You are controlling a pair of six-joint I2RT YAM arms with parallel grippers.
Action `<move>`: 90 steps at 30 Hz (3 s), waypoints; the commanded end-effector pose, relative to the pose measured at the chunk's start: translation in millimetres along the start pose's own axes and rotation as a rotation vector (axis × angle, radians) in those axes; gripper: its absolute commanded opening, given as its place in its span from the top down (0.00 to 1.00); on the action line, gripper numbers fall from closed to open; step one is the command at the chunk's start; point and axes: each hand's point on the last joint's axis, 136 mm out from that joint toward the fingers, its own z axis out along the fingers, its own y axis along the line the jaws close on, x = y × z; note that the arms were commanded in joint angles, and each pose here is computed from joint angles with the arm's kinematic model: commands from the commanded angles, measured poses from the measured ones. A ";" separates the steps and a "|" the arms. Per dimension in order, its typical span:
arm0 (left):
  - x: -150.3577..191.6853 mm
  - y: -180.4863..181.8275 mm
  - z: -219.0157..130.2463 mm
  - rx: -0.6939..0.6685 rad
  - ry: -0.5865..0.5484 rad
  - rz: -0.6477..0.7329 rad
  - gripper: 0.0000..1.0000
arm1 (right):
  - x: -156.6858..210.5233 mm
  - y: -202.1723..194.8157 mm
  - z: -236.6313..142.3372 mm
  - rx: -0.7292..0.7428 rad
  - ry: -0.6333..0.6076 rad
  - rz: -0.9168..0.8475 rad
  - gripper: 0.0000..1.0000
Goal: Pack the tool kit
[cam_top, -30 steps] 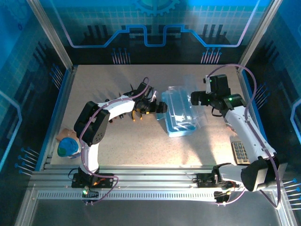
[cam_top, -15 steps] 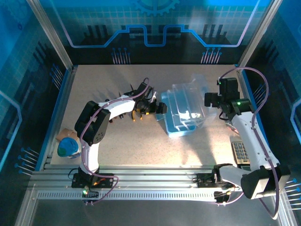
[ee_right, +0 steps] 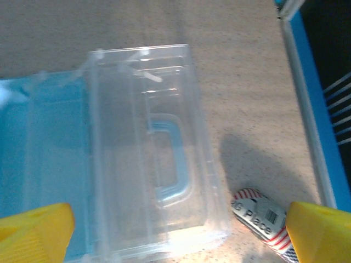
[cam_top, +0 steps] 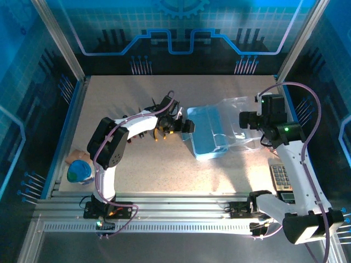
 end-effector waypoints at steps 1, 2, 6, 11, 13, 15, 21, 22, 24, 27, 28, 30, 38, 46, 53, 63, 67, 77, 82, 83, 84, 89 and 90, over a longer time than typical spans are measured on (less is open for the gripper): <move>-12.9 2.1 -18.7 -0.041 -0.015 0.035 0.01 | -10.2 38.8 -13.3 -0.192 -0.032 -0.057 0.00; -18.3 0.8 -26.9 -0.046 -0.032 0.044 0.01 | -11.2 48.5 -14.8 -0.231 -0.037 -0.076 0.00; -43.0 2.9 -71.0 -0.100 -0.121 0.072 0.01 | -13.5 86.1 -13.3 -0.359 -0.037 -0.130 0.00; -50.3 32.6 -108.5 -0.228 -0.184 0.052 0.01 | -15.7 122.5 2.3 -0.443 -0.029 -0.147 0.00; -44.9 56.4 -118.2 -0.300 -0.193 0.014 0.01 | -17.7 141.1 7.6 -0.495 -0.029 -0.152 0.00; -36.4 79.0 -124.7 -0.348 -0.193 -0.041 0.01 | -17.8 158.7 11.6 -0.533 -0.022 -0.173 0.01; -13.9 123.2 -123.0 -0.451 -0.160 -0.113 0.01 | -12.0 187.9 22.9 -0.579 0.015 -0.215 0.00; -11.2 124.9 -119.4 -0.450 -0.147 -0.122 0.01 | -10.9 188.9 23.4 -0.579 0.018 -0.216 0.00; -4.0 127.9 -110.5 -0.442 -0.118 -0.141 0.01 | -8.0 189.4 24.4 -0.580 0.024 -0.215 0.00; 8.3 135.0 -98.8 -0.445 -0.076 -0.164 0.12 | -4.2 188.4 24.5 -0.576 0.027 -0.210 0.00; 11.2 136.1 -96.1 -0.444 -0.069 -0.170 0.15 | -2.3 187.4 25.6 -0.573 0.030 -0.211 0.00; 15.1 137.0 -90.7 -0.438 -0.058 -0.174 0.25 | 0.6 187.3 27.0 -0.571 0.038 -0.212 0.00; 20.3 129.2 -65.2 -0.454 -0.003 -0.130 0.40 | 3.2 189.3 30.9 -0.573 0.053 -0.213 0.00; 28.1 150.6 -47.5 -0.534 0.051 -0.146 0.61 | 5.8 187.6 32.3 -0.564 0.061 -0.220 0.00; 33.1 155.1 -40.1 -0.539 0.078 -0.147 0.80 | 6.9 186.9 34.6 -0.560 0.066 -0.220 0.00; 33.4 144.8 -61.0 -0.532 0.068 -0.115 1.00 | 8.5 185.1 31.2 -0.560 0.073 -0.228 0.00; 21.7 130.4 -97.6 -0.547 -0.006 -0.082 1.00 | 7.0 189.1 24.2 -0.601 0.065 -0.221 0.00; -15.7 44.7 -171.8 -0.308 -0.264 0.051 1.00 | -21.3 229.7 -5.5 -0.873 -0.012 -0.116 0.00; -25.0 -10.7 -180.1 -0.086 -0.345 0.084 1.00 | -44.4 261.8 -12.3 -1.043 -0.045 -0.019 0.06; -26.4 -19.7 -180.3 -0.047 -0.355 0.087 1.00 | -46.8 266.9 -10.8 -1.053 -0.045 -0.006 0.09; -27.7 -29.7 -180.6 -0.004 -0.365 0.090 1.00 | -48.5 273.2 -7.4 -1.060 -0.040 0.003 0.12; -32.4 -59.4 -179.4 0.102 -0.391 0.104 1.00 | -49.7 296.3 10.0 -1.029 -0.024 0.015 0.26; -32.5 -61.2 -177.7 0.108 -0.389 0.104 1.00 | -49.7 300.4 11.6 -1.028 -0.024 0.016 0.28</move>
